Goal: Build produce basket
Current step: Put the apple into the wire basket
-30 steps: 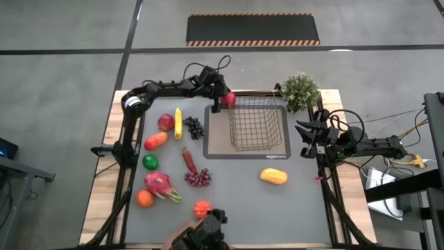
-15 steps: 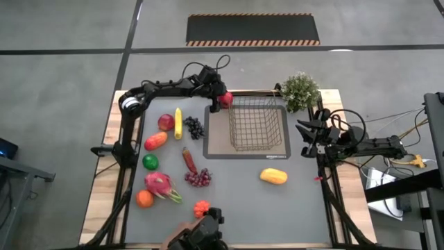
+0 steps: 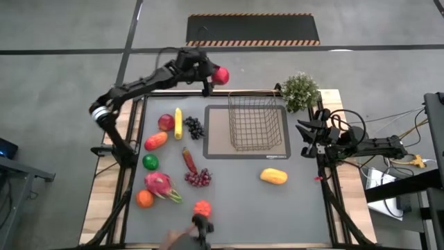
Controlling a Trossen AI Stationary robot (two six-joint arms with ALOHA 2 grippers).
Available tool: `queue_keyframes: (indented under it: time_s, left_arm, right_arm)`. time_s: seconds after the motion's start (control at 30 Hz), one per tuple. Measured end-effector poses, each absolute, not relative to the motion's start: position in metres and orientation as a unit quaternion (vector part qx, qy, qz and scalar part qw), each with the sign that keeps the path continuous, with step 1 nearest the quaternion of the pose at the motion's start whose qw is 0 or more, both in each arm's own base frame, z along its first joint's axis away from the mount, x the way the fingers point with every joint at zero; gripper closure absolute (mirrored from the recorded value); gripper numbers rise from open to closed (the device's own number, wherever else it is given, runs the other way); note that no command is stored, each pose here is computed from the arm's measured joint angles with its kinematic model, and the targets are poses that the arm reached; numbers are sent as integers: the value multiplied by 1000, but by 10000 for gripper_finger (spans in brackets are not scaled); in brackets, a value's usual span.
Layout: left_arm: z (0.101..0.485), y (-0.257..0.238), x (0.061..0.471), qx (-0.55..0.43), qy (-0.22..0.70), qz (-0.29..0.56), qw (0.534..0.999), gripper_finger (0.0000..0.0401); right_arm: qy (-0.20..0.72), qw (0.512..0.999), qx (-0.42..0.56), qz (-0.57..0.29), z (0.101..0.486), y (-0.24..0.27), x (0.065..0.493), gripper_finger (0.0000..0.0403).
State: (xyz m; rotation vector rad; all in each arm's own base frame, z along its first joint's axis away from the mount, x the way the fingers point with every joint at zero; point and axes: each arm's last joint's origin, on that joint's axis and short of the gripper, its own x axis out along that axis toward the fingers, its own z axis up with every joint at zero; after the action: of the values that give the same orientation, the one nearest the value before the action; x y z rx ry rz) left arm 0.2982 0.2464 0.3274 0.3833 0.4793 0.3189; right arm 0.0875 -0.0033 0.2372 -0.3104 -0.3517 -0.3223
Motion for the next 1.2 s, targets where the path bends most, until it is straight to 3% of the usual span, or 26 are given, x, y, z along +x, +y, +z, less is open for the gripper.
queue_keyframes:
  time_s: [0.17, 0.33, 0.63, 0.87, 1.2]
  left_arm:
    - [357, 202, 279, 121, 124, 118, 978, 130]
    - [354, 157, 261, 87, 14, 90, 992, 130]
    - [329, 107, 242, 46, -238, 12, 970, 130]
    - [315, 102, 252, 20, -264, -21, 964, 129]
    - [290, 95, 277, -59, -309, -79, 946, 129]
  right_arm:
    - [-179, 957, -161, -159, 239, -3, 90, 339]
    - [-184, 955, -169, -159, 241, -2, 97, 332]
    - [-186, 957, -158, -158, 244, 0, 135, 231]
    - [-152, 967, -140, -150, 271, 3, 181, 152]
    - [-106, 956, -224, -157, 288, 6, 245, 99]
